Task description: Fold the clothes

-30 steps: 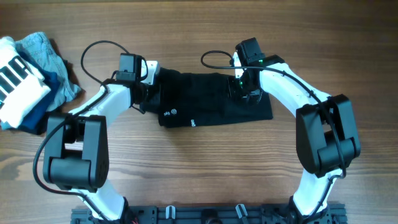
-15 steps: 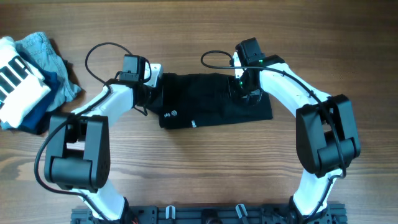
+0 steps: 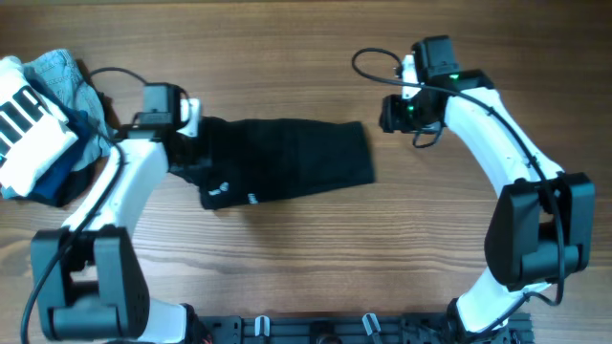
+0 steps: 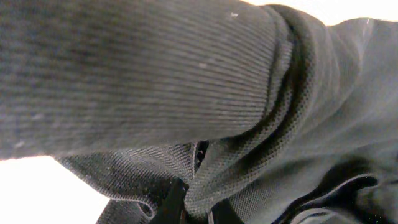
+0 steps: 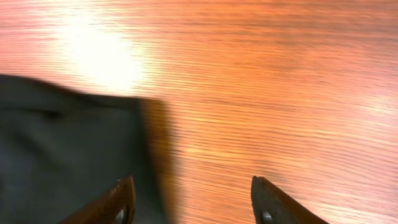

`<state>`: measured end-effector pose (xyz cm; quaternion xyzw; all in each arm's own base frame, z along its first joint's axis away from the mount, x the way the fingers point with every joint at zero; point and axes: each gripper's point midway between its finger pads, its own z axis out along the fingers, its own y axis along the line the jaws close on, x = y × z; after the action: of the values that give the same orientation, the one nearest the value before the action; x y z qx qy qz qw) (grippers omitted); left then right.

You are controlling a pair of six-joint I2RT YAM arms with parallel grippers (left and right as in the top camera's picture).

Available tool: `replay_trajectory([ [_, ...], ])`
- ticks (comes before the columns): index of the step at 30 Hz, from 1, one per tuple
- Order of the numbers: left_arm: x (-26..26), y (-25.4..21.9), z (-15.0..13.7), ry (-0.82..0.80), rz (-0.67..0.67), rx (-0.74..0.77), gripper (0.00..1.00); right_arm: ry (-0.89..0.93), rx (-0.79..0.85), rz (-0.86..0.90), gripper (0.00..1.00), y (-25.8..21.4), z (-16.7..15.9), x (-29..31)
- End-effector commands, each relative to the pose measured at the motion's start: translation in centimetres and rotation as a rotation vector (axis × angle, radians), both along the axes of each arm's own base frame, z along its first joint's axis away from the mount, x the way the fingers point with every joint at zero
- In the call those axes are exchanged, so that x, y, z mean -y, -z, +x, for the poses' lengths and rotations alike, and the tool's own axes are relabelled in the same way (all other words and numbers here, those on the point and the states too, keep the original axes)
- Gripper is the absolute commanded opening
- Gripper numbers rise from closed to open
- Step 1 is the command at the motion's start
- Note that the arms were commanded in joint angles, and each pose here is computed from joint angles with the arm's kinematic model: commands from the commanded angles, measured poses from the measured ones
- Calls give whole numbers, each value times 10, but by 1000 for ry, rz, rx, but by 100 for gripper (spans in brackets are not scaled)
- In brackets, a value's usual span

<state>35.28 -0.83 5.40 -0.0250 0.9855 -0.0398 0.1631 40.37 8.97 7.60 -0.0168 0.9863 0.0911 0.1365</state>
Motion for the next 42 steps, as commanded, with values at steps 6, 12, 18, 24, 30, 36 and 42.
replay_trajectory([
  [6,-18,-76,16,-52,15,161,4,-144,-70,-14,57,38,-8,-32],
  [12,7,-97,23,-82,-162,184,4,-265,-112,-28,57,83,-19,-82],
  [18,31,-112,32,-149,-360,200,4,-356,-147,-43,57,103,-40,-115],
  [24,89,-120,41,-37,-449,225,6,-389,-169,-45,57,104,-56,-135],
  [30,130,-85,35,12,-386,138,7,-431,-192,-40,57,104,-70,-147],
  [36,143,-74,31,39,-377,106,8,-430,-205,-44,58,104,-73,-146],
  [42,170,-74,16,103,-394,77,37,-252,-168,-134,62,81,-53,-111],
])
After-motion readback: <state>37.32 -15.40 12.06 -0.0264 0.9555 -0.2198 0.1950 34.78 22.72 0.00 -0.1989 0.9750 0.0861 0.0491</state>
